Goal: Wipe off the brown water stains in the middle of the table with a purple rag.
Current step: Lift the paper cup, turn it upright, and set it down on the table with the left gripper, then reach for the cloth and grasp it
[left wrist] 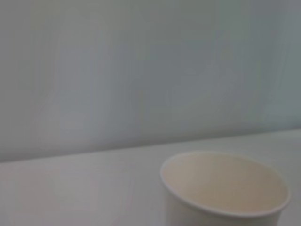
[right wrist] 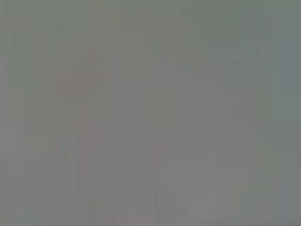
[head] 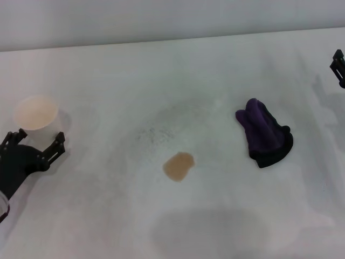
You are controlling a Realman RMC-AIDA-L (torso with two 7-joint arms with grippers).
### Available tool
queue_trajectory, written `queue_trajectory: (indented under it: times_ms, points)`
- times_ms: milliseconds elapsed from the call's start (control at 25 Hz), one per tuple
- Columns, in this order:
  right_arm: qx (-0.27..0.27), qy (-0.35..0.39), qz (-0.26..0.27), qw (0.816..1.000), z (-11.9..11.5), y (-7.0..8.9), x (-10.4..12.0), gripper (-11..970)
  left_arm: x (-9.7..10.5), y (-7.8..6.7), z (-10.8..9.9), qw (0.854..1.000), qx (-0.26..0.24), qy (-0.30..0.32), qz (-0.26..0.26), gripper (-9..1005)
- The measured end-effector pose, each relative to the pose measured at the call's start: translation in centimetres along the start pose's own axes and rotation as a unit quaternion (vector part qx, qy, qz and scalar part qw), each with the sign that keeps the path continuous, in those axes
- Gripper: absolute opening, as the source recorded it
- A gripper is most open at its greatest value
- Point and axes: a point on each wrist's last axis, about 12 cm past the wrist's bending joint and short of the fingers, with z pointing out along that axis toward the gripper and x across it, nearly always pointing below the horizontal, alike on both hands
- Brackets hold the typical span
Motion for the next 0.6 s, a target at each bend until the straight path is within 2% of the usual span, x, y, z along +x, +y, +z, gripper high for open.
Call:
queue_trajectory:
  times_ms: [400, 600]
  points:
    - [-0.008, 0.000, -0.001, 1.000, 0.2, 0.4, 0.0, 866, 1.4, -0.2, -3.0, 1.000, -0.009, -0.020, -0.022, 892]
    - [-0.015, 0.007, 0.008, 1.000, 0.4, 0.9, 0.1, 865, 2.3, -0.6, -6.2, 0.997, -0.018, -0.058, -0.046, 892]
